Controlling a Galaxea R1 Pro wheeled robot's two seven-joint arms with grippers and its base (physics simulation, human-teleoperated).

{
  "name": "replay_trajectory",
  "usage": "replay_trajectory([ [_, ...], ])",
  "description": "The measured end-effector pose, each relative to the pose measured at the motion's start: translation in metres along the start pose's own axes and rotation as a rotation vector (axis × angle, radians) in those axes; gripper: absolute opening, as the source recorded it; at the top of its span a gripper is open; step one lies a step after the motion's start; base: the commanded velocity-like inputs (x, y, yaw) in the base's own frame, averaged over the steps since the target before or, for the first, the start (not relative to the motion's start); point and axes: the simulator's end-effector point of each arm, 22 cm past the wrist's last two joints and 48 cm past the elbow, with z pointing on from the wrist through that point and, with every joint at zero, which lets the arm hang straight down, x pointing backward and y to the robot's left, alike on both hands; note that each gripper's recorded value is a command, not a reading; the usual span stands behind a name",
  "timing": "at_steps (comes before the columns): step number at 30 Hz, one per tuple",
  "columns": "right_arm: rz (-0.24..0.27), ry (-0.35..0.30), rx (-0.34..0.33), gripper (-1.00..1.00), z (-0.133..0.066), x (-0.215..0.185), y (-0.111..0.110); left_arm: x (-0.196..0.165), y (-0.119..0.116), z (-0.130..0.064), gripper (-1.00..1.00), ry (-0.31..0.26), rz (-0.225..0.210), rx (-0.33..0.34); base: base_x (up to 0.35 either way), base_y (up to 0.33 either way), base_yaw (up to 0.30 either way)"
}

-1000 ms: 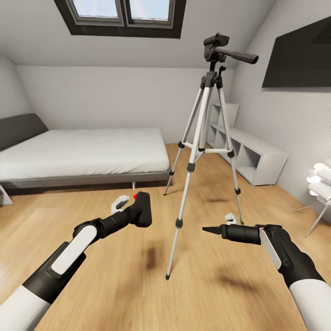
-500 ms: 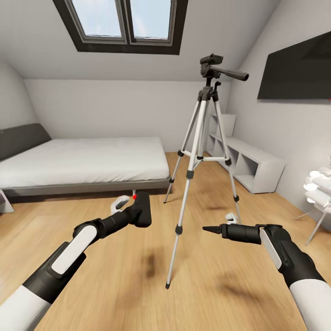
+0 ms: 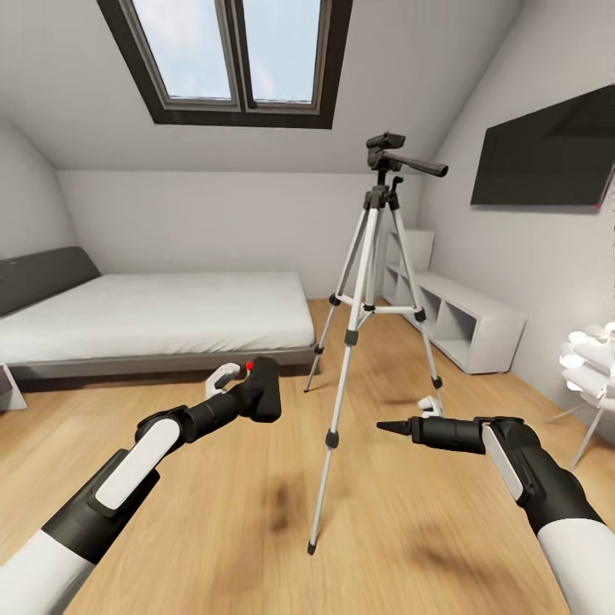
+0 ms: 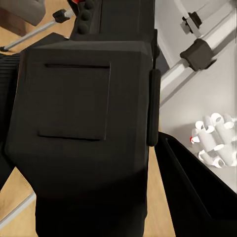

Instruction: Attach the digital camera to the camera tripod in the bedroom.

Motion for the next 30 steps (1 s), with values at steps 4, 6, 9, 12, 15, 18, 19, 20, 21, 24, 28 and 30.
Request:
replay_trajectory([
  [4,-0.014,-0.01,-0.002,1.0,-0.004,-0.005,0.007,-0.005,-0.008,-0.005,-1.0,-0.012,0.008,0.009,0.0,0.0,0.0],
  [6,-0.02,-0.014,-0.003,1.0,-0.006,-0.008,0.01,-0.008,-0.011,-0.007,-1.0,-0.017,0.012,0.013,0.0,0.0,0.0],
  [9,-0.024,-0.016,-0.002,1.0,-0.007,-0.013,0.014,-0.013,-0.016,-0.009,-1.0,-0.021,0.014,0.015,0.0,0.0,0.0],
  [12,-0.024,-0.016,0.001,1.0,-0.009,-0.019,0.017,-0.018,-0.021,-0.009,-1.0,-0.021,0.013,0.015,0.0,0.0,0.0],
  [15,-0.024,-0.016,0.004,1.0,-0.01,-0.024,0.02,-0.024,-0.026,-0.009,-1.0,-0.022,0.013,0.016,0.0,0.0,0.0],
  [18,-0.024,-0.016,0.004,1.0,-0.012,-0.03,0.023,-0.029,-0.03,-0.01,-1.0,-0.022,0.013,0.016,0.0,0.0,0.0],
  [19,-0.024,-0.016,0.004,1.0,-0.012,-0.032,0.024,-0.031,-0.032,-0.01,-1.0,-0.022,0.013,0.016,0.0,0.0,0.0],
  [20,-0.024,-0.016,0.004,1.0,-0.013,-0.034,0.025,-0.033,-0.033,-0.01,-1.0,-0.022,0.013,0.016,0.0,0.0,0.0],
  [21,-0.024,-0.015,0.004,1.0,-0.014,-0.036,0.026,-0.034,-0.035,-0.01,-1.0,-0.022,0.013,0.016,0.0,0.0,0.0],
  [24,-0.023,-0.015,0.004,1.0,-0.015,-0.042,0.03,-0.04,-0.039,-0.011,-1.0,-0.022,0.013,0.016,0.0,0.0,0.0],
  [28,-0.024,-0.015,0.004,1.0,-0.017,-0.05,0.034,-0.047,-0.045,-0.011,-1.0,-0.022,0.013,0.016,0.0,0.0,0.0],
  [30,-0.024,-0.014,0.004,1.0,-0.018,-0.053,0.036,-0.05,-0.048,-0.011,-1.0,-0.021,0.013,0.016,0.0,0.0,0.0],
])
